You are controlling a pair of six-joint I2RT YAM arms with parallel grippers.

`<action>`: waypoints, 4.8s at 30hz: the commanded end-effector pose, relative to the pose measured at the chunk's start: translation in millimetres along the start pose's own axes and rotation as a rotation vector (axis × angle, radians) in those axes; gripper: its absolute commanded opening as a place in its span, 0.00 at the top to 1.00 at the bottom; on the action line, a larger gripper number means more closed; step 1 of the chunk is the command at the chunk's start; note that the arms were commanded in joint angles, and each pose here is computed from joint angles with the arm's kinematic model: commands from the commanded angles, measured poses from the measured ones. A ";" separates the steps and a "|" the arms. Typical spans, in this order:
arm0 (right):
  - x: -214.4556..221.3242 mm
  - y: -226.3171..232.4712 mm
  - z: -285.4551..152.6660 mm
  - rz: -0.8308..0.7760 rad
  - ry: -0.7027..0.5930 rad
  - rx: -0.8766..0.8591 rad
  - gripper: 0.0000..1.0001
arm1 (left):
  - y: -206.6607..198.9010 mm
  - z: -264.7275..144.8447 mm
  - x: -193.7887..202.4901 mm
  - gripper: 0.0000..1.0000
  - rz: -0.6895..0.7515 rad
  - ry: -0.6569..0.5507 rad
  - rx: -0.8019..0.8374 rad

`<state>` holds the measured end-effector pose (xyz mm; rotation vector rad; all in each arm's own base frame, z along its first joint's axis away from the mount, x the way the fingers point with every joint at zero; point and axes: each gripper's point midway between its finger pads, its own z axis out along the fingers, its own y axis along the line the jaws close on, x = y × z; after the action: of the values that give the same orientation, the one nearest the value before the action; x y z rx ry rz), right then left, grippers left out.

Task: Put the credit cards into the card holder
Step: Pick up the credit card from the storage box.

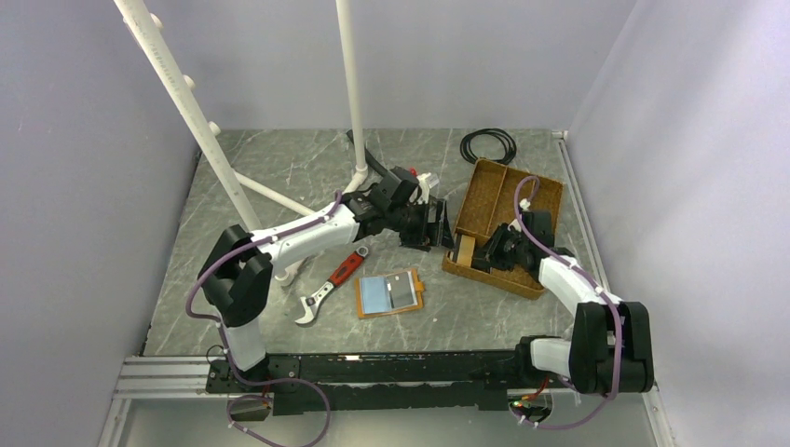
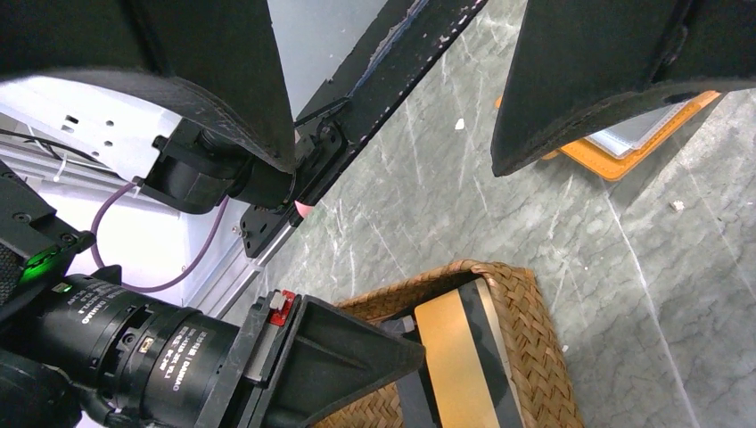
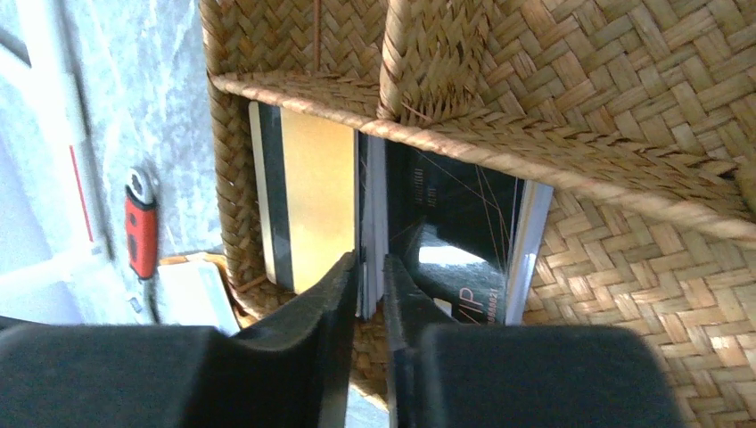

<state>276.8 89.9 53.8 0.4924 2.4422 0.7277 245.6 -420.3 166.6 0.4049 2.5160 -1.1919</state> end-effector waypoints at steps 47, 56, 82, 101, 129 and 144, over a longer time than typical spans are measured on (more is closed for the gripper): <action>-22.3 45.1 -3.0 -0.046 -0.027 -0.168 0.78 | -11.1 -8.8 4.7 0.15 0.005 -0.013 0.051; -26.2 27.5 -3.4 -0.032 -0.043 -0.054 0.72 | -13.1 -11.5 4.2 0.15 0.010 -0.016 0.053; -25.8 61.4 -2.7 -0.043 -0.013 -0.185 0.73 | -4.5 -7.5 8.9 0.15 -0.004 -0.014 0.034; -16.8 65.7 -8.7 -0.058 0.010 -0.154 0.68 | -7.4 -13.4 8.7 0.15 0.000 -0.023 0.039; -11.7 64.0 -18.1 -0.102 0.004 -0.090 0.66 | -9.4 -17.8 8.3 0.15 0.010 -0.024 0.037; -18.1 23.0 -9.3 -0.076 -0.024 0.105 0.58 | -8.4 -15.4 10.1 0.14 0.009 -0.012 0.038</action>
<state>277.8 114.5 80.1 0.4136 2.4815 0.6958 232.2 -408.0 153.5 0.3912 2.5476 -1.1863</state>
